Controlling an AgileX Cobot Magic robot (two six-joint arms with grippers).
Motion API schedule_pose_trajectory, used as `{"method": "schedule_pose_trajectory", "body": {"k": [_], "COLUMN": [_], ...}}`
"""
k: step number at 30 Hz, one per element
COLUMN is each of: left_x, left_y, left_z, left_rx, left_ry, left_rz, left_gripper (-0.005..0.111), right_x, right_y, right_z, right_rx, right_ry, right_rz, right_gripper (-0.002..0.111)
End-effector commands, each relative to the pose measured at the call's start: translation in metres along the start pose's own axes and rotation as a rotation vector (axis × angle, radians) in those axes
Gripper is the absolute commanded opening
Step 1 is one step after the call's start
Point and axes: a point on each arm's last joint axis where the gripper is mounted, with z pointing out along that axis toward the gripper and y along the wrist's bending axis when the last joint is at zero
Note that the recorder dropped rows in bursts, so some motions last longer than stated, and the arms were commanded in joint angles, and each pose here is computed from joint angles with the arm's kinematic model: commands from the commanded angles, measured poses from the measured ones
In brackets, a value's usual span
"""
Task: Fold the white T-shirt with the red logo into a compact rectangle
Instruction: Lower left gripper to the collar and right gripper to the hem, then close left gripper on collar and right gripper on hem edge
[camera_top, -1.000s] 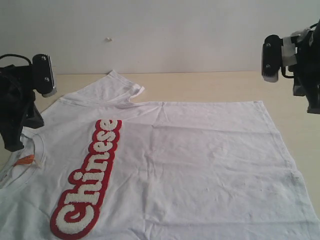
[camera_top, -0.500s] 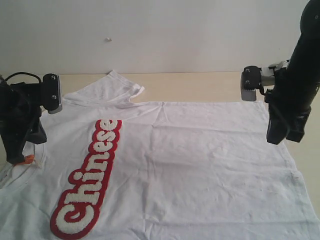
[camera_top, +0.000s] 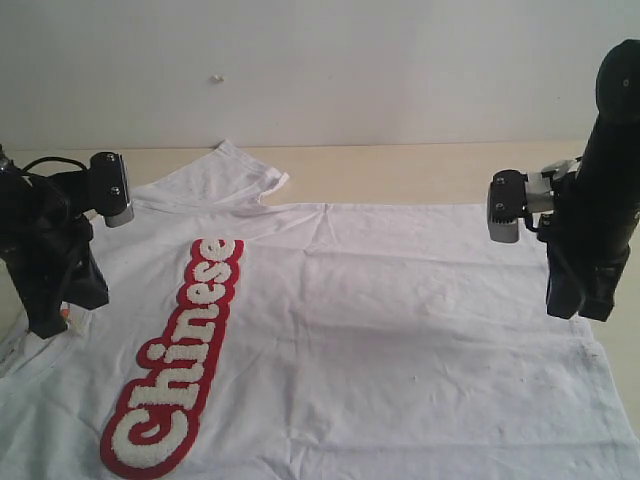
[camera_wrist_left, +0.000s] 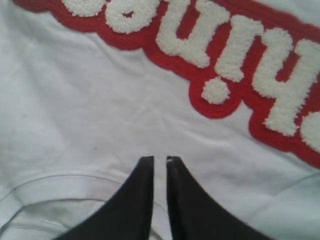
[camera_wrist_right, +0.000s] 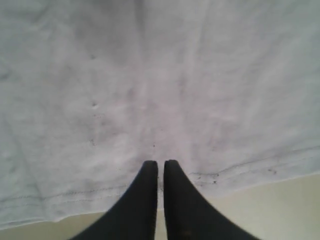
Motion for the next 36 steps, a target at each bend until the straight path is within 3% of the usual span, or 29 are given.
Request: {"method": "schedule_pose_trajectory", "body": {"k": [1,3,5,7,9,17,24,36], "left_x": [-0.002,-0.001,0.001,0.002,0.003,0.002,0.013,0.013], "left_y": [-0.004,-0.005,-0.008,-0.01,-0.011,-0.008,-0.013,-0.012], "left_z": [0.0,0.002,0.004,0.006,0.006,0.006,0.005,0.005], "left_rx": [0.03,0.034,0.046,0.055,0.06,0.032,0.093,0.085], "left_ry": [-0.004,-0.001,0.007,0.009,0.011,0.004,0.11,0.115], "left_rz": [-0.005,-0.006,-0.039,-0.063,-0.062,-0.054,0.237,0.249], "left_gripper": [0.052,0.078,0.097,0.105,0.105,0.105,0.105,0.105], "right_x": [-0.001,0.0,0.0,0.0,0.001,-0.003,0.001,-0.002], "right_y": [0.001,0.002,0.002,0.002,0.001,-0.006,0.001,0.004], "right_z": [0.001,0.001,0.001,0.001,0.001,-0.001,0.0,0.001], "right_rx": [0.002,-0.008,-0.006,-0.006,-0.005,0.077,-0.003,-0.032], "right_ry": [-0.007,0.004,0.008,0.008,0.011,-0.029,0.018,-0.018], "right_rz": [0.037,0.036,0.034,0.03,0.024,0.021,-0.228,-0.213], "right_gripper": [0.032,0.05,0.071,0.092,0.105,0.105,0.105,0.105]}}
